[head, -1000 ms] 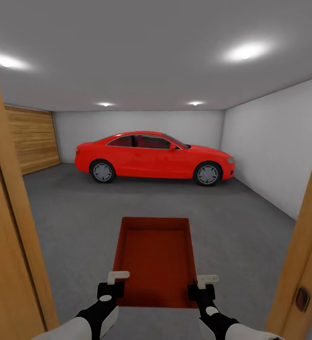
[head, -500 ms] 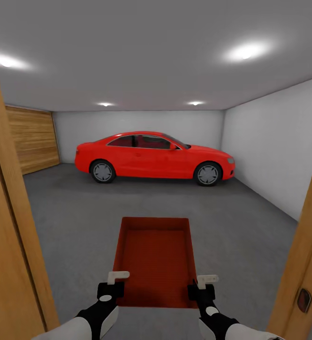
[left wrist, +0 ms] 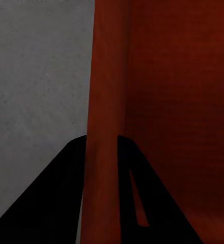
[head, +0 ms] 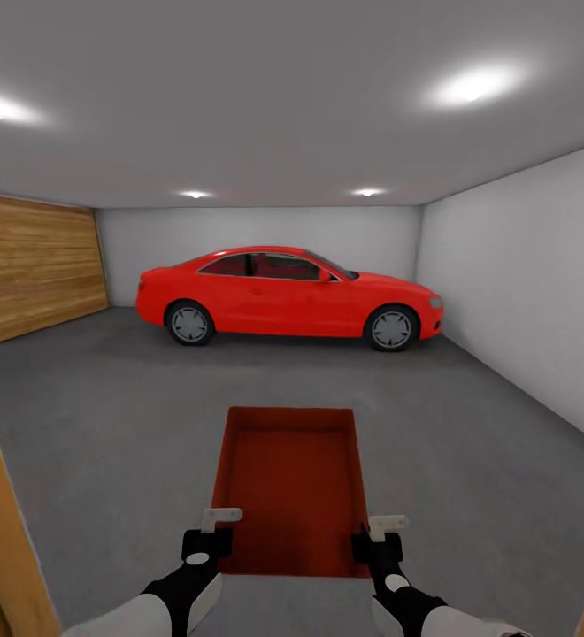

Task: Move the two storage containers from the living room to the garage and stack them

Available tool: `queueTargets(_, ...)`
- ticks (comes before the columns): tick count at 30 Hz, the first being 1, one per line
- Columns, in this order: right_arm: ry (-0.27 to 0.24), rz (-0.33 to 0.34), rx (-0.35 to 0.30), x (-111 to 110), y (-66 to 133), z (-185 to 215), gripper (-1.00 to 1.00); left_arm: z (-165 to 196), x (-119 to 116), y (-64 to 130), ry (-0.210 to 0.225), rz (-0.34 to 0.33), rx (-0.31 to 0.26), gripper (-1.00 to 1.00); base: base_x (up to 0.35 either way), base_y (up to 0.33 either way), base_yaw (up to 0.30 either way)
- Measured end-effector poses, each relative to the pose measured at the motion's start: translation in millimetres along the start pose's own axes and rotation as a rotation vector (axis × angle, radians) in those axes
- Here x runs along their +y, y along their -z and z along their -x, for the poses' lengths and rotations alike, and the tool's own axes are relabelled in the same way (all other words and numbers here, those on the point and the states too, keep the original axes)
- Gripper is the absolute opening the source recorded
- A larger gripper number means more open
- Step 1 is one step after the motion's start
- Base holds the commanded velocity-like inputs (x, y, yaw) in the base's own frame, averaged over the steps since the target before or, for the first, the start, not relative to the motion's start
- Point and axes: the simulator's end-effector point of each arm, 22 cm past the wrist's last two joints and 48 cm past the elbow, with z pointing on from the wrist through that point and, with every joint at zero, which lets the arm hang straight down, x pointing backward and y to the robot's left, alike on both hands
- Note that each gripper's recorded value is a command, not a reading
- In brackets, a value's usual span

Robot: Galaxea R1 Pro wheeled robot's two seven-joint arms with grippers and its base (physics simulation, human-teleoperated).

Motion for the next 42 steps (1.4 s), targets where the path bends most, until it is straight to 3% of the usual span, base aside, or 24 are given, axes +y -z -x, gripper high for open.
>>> queueTargets(42,-0.002,0.0,0.0,0.4,0.2,-0.3,-1.0,-0.1,0.4,-0.1,-0.001,0.0,0.0,-1.0,0.322,0.0,0.0)
